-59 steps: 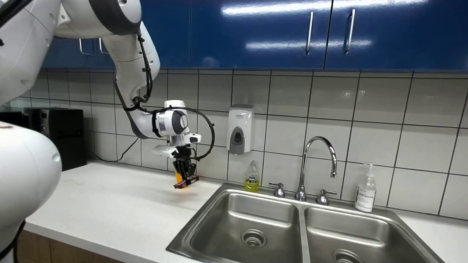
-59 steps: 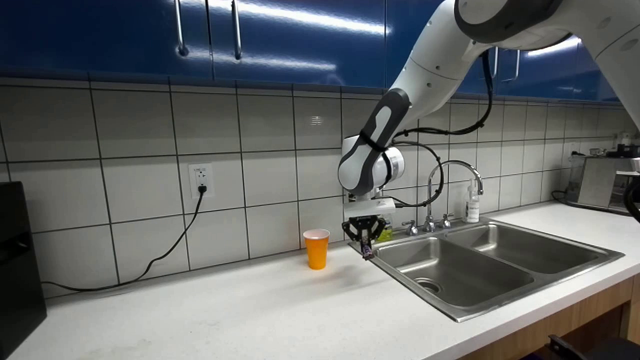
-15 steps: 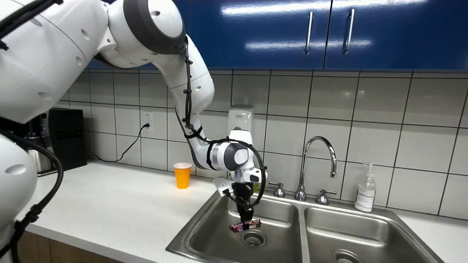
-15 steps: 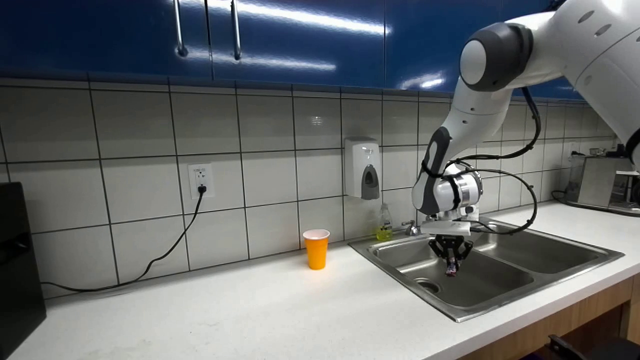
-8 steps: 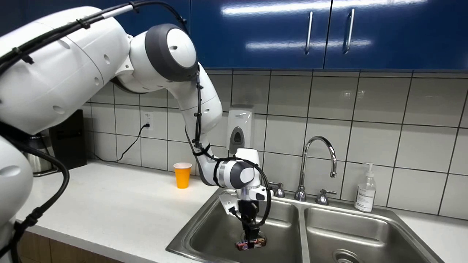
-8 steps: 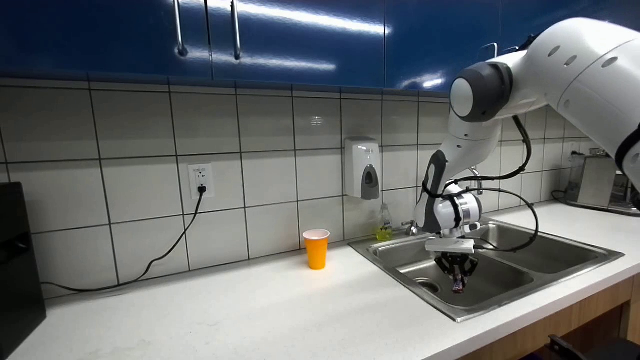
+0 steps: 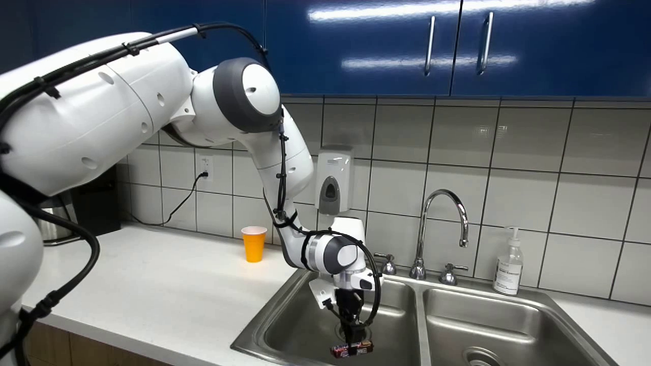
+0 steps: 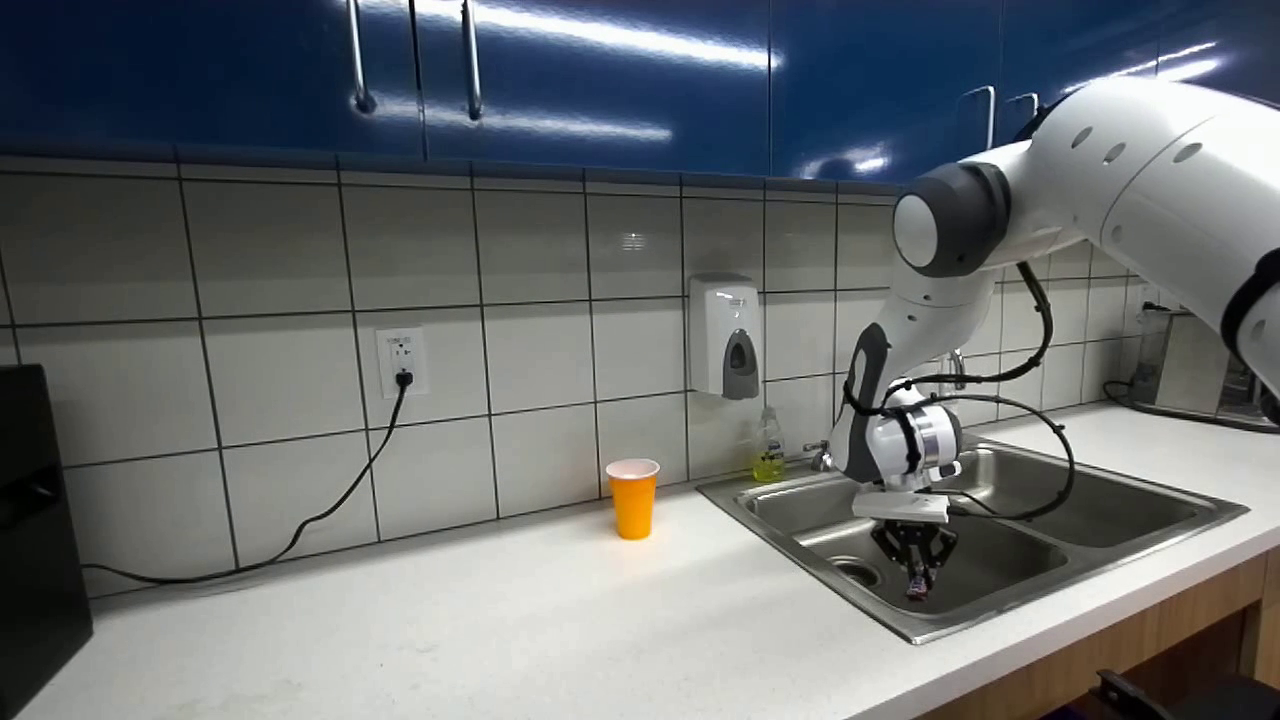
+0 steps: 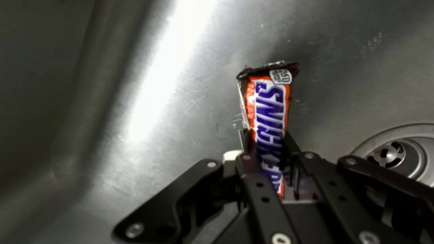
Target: Put the snickers bar in the sink
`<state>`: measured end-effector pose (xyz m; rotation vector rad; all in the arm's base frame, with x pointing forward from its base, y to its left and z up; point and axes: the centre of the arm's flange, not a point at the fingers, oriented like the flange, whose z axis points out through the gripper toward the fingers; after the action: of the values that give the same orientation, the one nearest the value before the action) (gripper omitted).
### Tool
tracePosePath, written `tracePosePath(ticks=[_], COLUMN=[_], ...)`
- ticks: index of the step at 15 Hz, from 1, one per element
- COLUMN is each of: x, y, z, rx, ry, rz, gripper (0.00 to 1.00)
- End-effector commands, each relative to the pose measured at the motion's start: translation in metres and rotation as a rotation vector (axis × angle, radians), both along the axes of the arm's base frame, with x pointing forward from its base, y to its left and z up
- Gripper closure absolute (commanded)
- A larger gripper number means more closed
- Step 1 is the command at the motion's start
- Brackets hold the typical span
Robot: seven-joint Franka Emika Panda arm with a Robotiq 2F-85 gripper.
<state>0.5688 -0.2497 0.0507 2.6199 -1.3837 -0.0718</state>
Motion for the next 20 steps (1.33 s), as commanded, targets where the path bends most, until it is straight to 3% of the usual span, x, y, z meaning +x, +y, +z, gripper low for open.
tracePosePath(ticks=[1,7,8,9,16,20], x=[0.007,0.007,0.007,0.007,0.013,0.023], y=[-0.011,-0.016,-0.016,-0.016,-0.017,-0.018], z=[-0.01,-0.02,-0.022,-0.022,-0.019,-0.002], rx=[0.024,0.021,0.019,0.017,0.015,0.01], ry=[-0.005,0.009,0.009,0.01,0.002,-0.014], rz=[0.005,0.001,-0.001,-0.001,-0.002,0.027], gripper=[0.94,0.94,0.53,0.52,0.01,0.0])
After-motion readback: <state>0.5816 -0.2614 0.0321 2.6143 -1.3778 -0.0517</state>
